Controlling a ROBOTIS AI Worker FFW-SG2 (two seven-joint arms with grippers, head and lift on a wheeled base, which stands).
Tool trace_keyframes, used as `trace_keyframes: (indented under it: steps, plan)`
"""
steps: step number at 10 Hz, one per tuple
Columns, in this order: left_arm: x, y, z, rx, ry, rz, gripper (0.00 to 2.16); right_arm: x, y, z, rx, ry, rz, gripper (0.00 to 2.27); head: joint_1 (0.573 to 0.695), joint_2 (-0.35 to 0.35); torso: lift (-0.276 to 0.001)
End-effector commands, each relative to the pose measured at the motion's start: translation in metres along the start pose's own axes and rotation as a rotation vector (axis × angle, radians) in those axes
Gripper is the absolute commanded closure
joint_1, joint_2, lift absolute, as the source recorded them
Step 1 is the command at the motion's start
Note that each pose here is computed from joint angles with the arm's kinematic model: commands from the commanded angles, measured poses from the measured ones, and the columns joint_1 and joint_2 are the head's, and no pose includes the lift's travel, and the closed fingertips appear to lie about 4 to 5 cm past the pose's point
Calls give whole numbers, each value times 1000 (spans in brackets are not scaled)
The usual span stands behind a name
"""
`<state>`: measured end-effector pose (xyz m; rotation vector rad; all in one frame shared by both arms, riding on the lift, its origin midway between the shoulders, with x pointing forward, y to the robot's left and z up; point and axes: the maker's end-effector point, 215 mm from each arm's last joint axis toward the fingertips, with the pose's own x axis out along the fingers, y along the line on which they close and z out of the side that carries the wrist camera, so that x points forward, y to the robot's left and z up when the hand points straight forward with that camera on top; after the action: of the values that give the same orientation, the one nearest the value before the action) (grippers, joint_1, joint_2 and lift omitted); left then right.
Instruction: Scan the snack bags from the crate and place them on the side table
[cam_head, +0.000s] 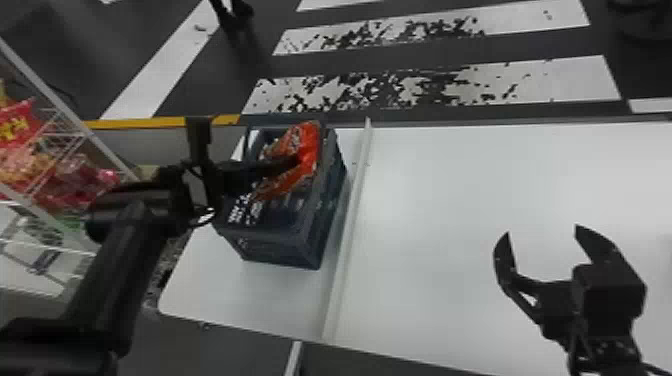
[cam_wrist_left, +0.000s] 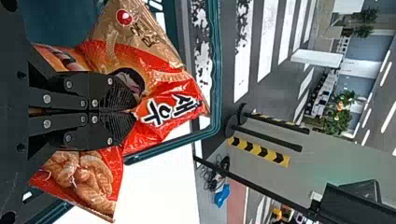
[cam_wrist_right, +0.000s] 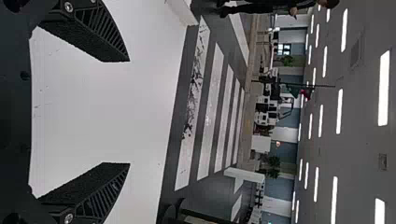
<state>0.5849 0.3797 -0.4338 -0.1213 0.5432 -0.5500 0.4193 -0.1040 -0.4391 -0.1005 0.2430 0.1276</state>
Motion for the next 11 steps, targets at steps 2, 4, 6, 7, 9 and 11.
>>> trace_keyframes:
  steps: [2,4,6,7,9,11]
  plan:
    - [-6,-2,-6,-99,-5,-19,2135,0,1,1,2,-1,1,83,695,296,-50]
    - [-21,3,3,-251,-59,-34,2135,0,1,-1,1,3,1,83,695,302,-50]
    - [-34,8,10,-381,-102,-37,2135,0,2,-1,3,3,2,83,695,316,-50]
    - [-40,6,10,-461,-117,-59,2135,0,2,-1,3,3,2,83,695,324,-50]
    - [-44,-3,7,-609,-124,-92,2135,0,3,0,4,3,3,83,695,330,-50]
    - [-48,-16,-1,-734,-104,-131,2135,0,4,-2,1,9,5,83,695,330,-50]
